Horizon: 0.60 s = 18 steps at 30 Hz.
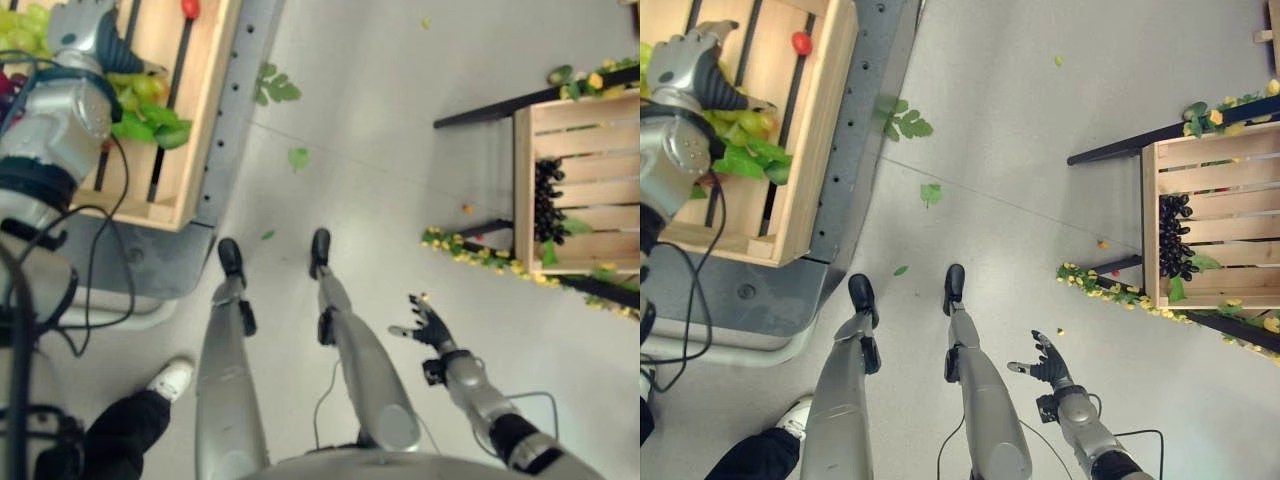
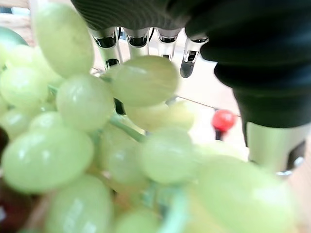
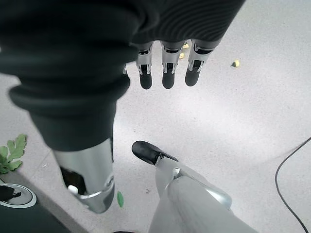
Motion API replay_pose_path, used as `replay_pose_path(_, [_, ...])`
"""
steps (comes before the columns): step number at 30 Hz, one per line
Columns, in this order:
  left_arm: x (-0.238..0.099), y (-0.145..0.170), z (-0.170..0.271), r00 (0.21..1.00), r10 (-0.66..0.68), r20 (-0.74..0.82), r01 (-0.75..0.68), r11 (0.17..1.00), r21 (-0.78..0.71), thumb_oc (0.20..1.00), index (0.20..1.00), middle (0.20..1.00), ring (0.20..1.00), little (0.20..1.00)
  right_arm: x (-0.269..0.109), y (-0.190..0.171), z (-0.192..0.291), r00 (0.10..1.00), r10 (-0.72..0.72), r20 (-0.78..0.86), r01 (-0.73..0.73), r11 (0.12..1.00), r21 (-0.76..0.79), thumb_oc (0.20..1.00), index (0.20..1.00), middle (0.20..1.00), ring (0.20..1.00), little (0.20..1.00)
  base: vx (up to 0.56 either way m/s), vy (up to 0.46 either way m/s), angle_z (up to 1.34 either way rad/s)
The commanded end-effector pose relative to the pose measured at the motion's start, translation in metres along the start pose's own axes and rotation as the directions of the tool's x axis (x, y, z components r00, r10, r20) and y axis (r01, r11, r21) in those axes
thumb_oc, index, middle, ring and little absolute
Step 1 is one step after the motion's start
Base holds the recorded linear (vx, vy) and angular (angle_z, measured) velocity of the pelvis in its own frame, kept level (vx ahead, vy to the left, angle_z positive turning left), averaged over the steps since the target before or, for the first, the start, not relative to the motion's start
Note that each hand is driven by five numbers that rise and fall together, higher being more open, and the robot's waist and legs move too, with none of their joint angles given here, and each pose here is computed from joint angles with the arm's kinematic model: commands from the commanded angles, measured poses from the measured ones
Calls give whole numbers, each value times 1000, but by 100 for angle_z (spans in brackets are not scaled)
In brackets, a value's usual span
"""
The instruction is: Pick up the fruits from the basket on one side to the basket on the other side
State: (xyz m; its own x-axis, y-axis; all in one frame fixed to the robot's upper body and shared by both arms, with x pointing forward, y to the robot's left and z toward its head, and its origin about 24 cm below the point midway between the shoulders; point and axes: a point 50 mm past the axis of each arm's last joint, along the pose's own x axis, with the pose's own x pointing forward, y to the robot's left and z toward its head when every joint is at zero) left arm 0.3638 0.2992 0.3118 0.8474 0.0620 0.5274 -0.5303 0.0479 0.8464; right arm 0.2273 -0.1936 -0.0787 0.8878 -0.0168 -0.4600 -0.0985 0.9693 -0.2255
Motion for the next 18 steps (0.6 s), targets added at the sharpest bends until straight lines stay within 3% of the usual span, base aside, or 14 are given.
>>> replay_pose_path(1, [-1,21,-9,991,133,-33,-135,987,-88,1000,1000,1000,1000,1000,-13,-33,-17,994,-101,-51,100,995,-26,1000,1000,1000,1000,1000,0,0,0])
replay_pose_path(11, [-25,31,-8,966,258,1,-252,945,-211,1000,1000,1000,1000,1000,-16,-37,-19,992,-122,-41,122,993,-8,1000,1000,1000,1000,1000,0,-2,1])
replay_pose_path(18, [-37,22,-12,978,208,6,-203,958,-200,1000,1000,1000,1000,1000,-17,-40,-17,992,-124,-36,123,992,-16,1000,1000,1000,1000,1000,0,0,0])
